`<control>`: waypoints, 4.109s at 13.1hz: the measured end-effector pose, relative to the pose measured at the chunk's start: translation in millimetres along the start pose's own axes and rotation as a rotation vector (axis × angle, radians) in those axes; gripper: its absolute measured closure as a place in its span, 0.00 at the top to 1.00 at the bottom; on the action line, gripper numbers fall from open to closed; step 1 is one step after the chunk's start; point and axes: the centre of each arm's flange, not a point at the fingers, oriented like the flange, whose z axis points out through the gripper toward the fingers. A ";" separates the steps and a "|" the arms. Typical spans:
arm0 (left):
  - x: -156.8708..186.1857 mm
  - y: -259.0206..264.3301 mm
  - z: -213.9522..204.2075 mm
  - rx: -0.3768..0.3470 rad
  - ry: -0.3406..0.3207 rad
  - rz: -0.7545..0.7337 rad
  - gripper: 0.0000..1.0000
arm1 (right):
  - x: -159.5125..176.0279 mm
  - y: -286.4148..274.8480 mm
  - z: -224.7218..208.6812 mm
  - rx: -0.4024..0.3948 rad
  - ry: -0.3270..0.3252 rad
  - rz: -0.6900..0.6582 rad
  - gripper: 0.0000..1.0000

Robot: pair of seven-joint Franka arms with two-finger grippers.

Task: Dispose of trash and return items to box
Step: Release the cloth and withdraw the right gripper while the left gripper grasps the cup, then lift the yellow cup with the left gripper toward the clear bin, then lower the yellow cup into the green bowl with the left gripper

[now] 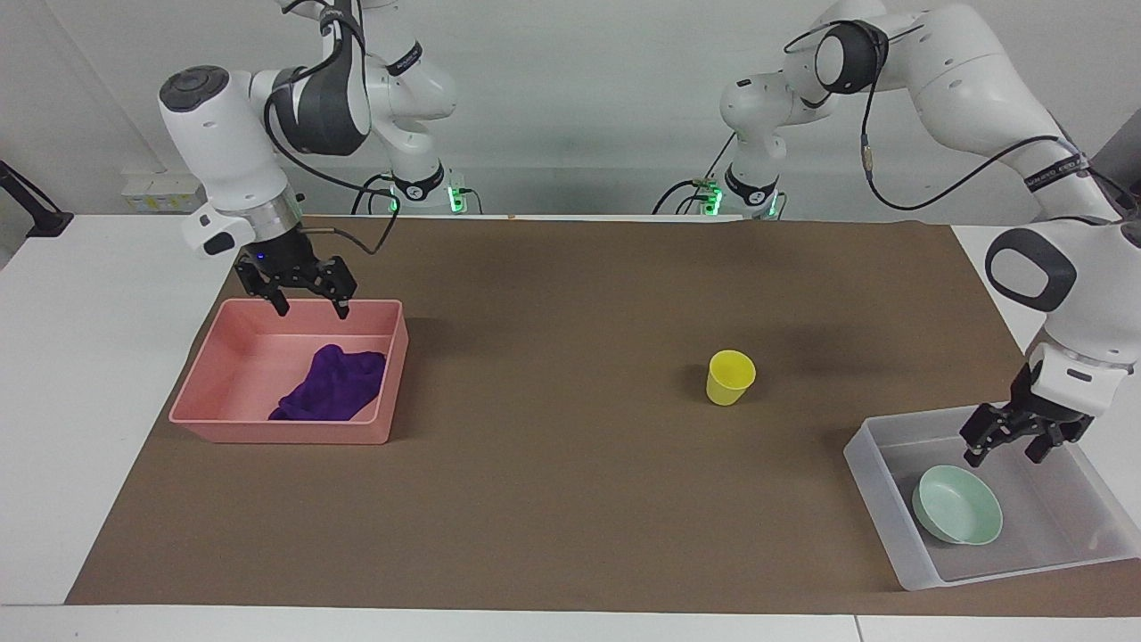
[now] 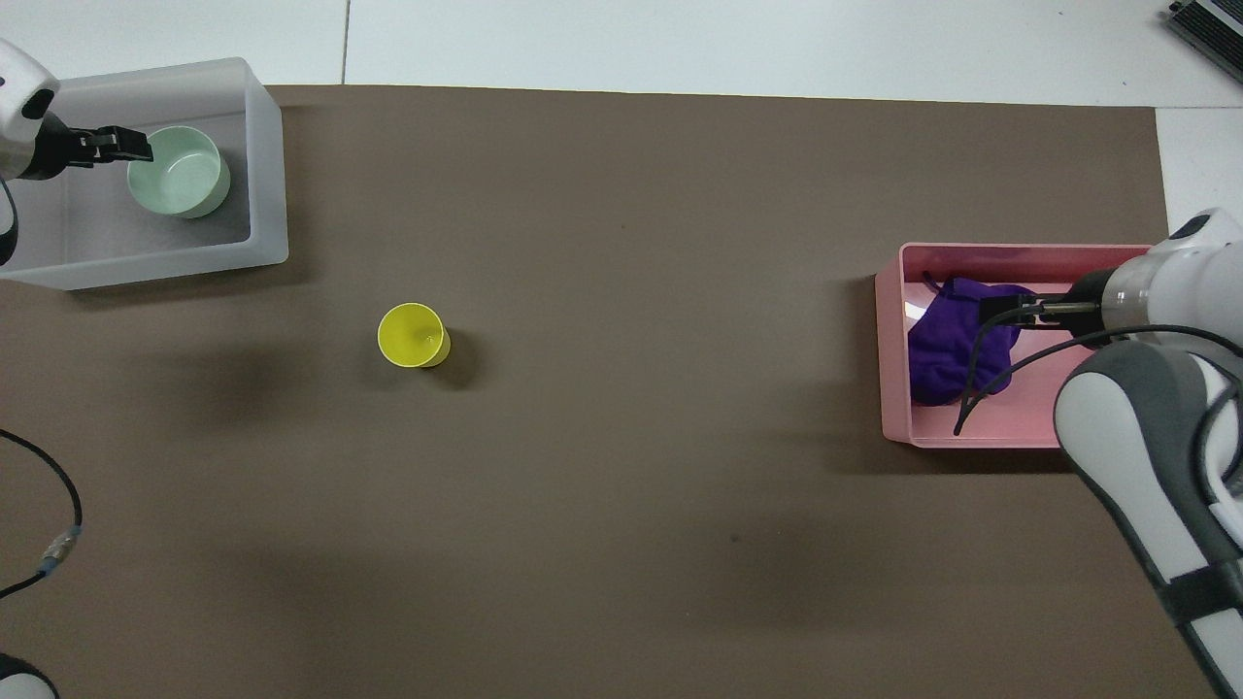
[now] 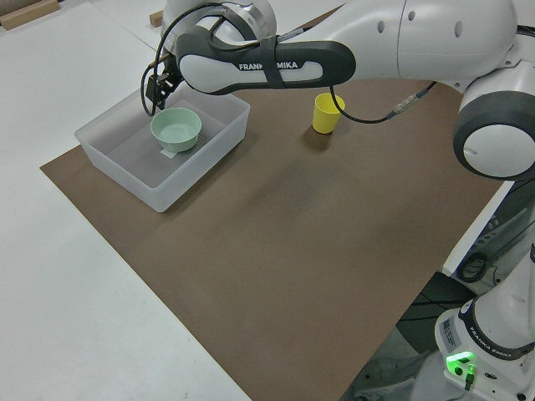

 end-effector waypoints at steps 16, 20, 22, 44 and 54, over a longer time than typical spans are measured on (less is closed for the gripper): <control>-173.1 232.5 61.1 -0.083 -0.131 0.186 1.00 | -13.2 25.8 -108.3 -0.021 -0.097 0.059 1.00; -185.1 233.0 71.8 -0.081 -0.132 0.185 0.56 | -13.7 18.1 -112.8 -0.045 -0.086 0.038 1.00; -185.0 232.6 71.7 -0.080 -0.132 0.168 0.33 | -14.7 14.0 -114.8 -0.048 -0.082 0.029 1.00; 28.3 -41.0 38.5 0.030 0.081 -0.220 0.03 | -15.4 13.9 -111.8 -0.051 -0.088 0.028 1.00; 2.1 -55.0 100.1 0.012 0.021 -0.256 0.03 | -16.0 14.1 -110.0 -0.052 -0.093 0.029 1.00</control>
